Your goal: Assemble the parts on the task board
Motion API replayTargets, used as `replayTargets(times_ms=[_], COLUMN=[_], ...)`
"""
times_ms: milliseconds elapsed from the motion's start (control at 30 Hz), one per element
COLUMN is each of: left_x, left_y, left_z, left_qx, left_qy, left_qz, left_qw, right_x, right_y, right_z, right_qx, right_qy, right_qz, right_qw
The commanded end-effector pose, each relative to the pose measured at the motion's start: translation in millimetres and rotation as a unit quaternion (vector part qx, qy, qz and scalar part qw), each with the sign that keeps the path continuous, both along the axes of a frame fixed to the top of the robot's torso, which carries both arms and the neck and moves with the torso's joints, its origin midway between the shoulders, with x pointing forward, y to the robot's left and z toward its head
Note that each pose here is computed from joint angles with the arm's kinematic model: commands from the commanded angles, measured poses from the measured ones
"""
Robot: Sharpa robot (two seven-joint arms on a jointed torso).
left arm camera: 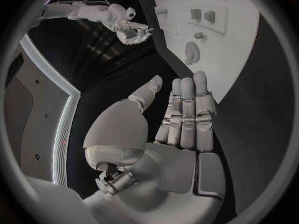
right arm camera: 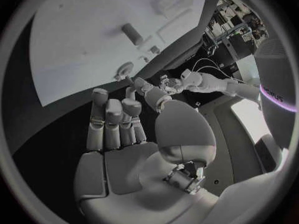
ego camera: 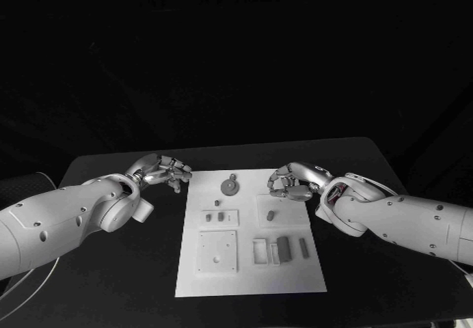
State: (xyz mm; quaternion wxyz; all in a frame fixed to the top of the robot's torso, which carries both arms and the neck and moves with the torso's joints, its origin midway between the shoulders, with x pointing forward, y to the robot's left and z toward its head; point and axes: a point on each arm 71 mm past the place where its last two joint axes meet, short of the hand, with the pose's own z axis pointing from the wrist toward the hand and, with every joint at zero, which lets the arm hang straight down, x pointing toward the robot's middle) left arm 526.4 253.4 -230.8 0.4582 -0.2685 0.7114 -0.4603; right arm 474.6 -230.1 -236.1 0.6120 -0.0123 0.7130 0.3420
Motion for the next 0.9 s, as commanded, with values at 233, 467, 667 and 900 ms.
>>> replayTargets(times_ms=[233, 467, 667, 900], left_x=[1.5, 1.8, 1.7, 1.5], left_y=[-2.2, -2.7, -2.6, -4.1], left_z=[0.2, 0.1, 0.2, 0.1], left_qx=[-0.007, -0.007, -0.006, -0.007], left_qy=[0.003, 0.003, 0.003, 0.003], left_qz=[-0.004, -0.004, -0.003, -0.005], left_qw=[1.0, 1.0, 1.0, 1.0], right_x=[-16.3, -23.0, -26.6, -30.3], right_y=[51.5, 81.8, 94.6, 105.3], right_z=[5.2, 5.3, -6.0, -20.5], right_qx=[0.058, 0.078, 0.066, 0.043], right_qy=[0.06, 0.077, 0.076, 0.071], right_qz=[0.057, 0.09, 0.108, 0.126], right_qw=[0.995, 0.99, 0.989, 0.989])
